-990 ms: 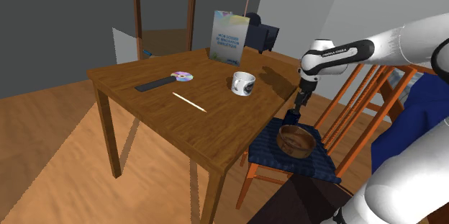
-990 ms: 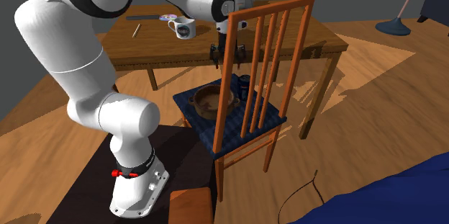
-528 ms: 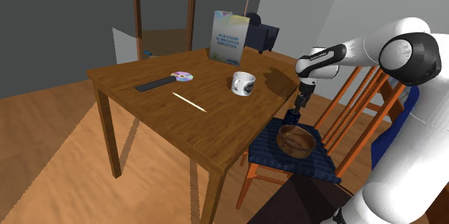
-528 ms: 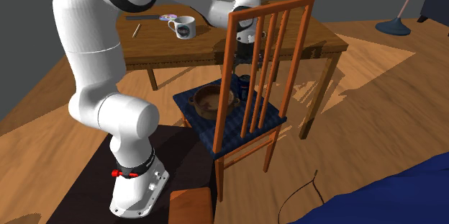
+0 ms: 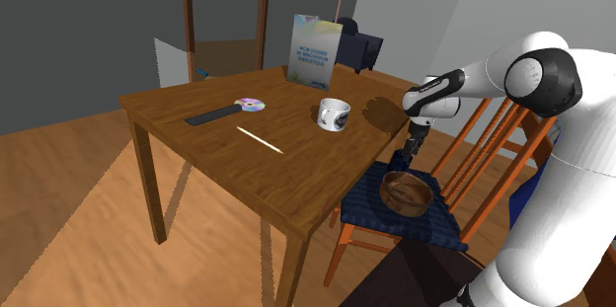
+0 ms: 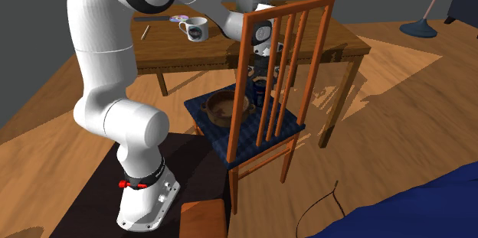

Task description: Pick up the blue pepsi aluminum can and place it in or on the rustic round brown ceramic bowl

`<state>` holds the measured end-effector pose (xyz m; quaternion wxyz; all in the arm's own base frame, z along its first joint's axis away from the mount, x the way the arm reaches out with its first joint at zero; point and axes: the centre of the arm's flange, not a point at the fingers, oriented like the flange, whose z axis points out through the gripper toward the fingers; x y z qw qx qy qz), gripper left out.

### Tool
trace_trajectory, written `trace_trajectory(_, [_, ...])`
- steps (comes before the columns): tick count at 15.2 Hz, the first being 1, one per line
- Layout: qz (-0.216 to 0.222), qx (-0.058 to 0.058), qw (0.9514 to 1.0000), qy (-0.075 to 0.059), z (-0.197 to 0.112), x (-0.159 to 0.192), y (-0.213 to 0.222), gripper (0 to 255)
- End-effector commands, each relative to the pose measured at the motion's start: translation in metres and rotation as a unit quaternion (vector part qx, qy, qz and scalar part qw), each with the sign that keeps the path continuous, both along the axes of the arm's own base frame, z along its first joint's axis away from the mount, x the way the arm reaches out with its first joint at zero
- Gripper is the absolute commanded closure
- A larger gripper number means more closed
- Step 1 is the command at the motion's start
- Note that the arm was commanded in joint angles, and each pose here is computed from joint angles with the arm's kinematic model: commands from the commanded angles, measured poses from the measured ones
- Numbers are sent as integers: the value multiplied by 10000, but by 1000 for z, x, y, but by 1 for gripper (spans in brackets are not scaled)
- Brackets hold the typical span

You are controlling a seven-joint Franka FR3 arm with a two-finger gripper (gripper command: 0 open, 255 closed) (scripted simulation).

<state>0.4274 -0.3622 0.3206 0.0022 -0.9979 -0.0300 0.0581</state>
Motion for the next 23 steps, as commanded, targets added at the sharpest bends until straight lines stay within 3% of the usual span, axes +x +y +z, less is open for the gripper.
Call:
trace_trajectory(1, [0,-1,10000,-2,-4,0,0,0])
trace_trajectory(7, [0,-1,10000,-2,-4,0,0,0])
trace_trajectory(8, [0,-1,10000,-2,-4,0,0,255])
trace_trajectory(17, [0,-1,10000,-2,-4,0,0,255])
trace_trajectory(23, [0,-1,10000,-2,28,0,0,255])
